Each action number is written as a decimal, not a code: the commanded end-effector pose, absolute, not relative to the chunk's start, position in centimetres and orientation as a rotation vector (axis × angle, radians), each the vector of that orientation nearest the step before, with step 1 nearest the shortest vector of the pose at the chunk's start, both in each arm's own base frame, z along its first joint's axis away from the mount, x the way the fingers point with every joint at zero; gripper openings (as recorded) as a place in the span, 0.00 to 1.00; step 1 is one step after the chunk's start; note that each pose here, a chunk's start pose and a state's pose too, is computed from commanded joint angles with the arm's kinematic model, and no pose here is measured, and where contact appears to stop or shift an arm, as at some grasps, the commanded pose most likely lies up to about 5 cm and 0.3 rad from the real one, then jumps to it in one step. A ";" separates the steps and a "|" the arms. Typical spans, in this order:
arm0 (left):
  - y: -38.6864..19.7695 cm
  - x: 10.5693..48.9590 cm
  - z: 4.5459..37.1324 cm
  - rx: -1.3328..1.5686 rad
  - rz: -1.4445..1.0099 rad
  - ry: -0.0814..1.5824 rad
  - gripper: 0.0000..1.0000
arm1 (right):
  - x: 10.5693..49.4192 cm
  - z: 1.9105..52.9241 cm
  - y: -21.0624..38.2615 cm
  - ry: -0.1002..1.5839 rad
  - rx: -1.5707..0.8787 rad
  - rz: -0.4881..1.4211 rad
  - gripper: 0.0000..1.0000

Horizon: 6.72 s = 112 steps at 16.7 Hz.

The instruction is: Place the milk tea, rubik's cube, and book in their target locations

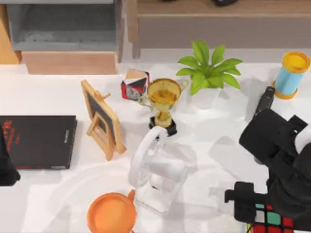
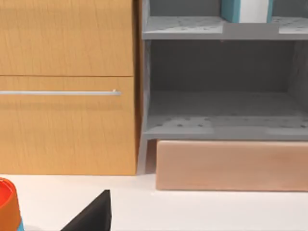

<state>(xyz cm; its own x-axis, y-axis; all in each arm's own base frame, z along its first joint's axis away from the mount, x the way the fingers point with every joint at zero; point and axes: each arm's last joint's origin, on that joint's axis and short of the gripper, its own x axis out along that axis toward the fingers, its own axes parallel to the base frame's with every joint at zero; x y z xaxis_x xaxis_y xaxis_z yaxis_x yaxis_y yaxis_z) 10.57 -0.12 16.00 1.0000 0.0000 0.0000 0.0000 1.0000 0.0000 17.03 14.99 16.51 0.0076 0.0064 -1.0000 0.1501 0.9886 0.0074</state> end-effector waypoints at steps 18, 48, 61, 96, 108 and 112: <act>-0.1 10.6 16.0 0.000 0.000 0.000 1.00 | 27.7 26.6 20.9 0.806 0.048 0.166 0.00; -0.1 10.6 16.0 0.000 0.000 0.000 1.00 | 44.8 40.0 21.7 -0.011 0.006 -0.010 0.00; -0.1 10.6 16.0 0.000 0.000 0.000 1.00 | 45.1 39.6 21.8 -0.001 0.000 -0.008 0.60; -0.1 10.6 16.0 0.000 0.000 0.000 1.00 | 36.1 42.2 15.0 -0.015 0.002 -0.002 1.00; -0.1 10.6 16.0 0.000 0.000 0.000 1.00 | 14.2 28.9 1.6 0.015 -0.015 -0.005 1.00; -0.1 10.6 16.0 0.000 0.000 0.000 1.00 | 11.1 20.9 0.4 0.010 -0.008 -0.003 1.00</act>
<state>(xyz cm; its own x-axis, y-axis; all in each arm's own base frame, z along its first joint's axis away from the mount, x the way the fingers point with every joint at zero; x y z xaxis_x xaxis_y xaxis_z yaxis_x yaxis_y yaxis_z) 10.57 -0.12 16.00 1.0000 0.0000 0.0000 0.0000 1.0000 0.0000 11.10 0.37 20.91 0.9999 -0.0030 -0.0098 0.0030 1.0000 -0.0079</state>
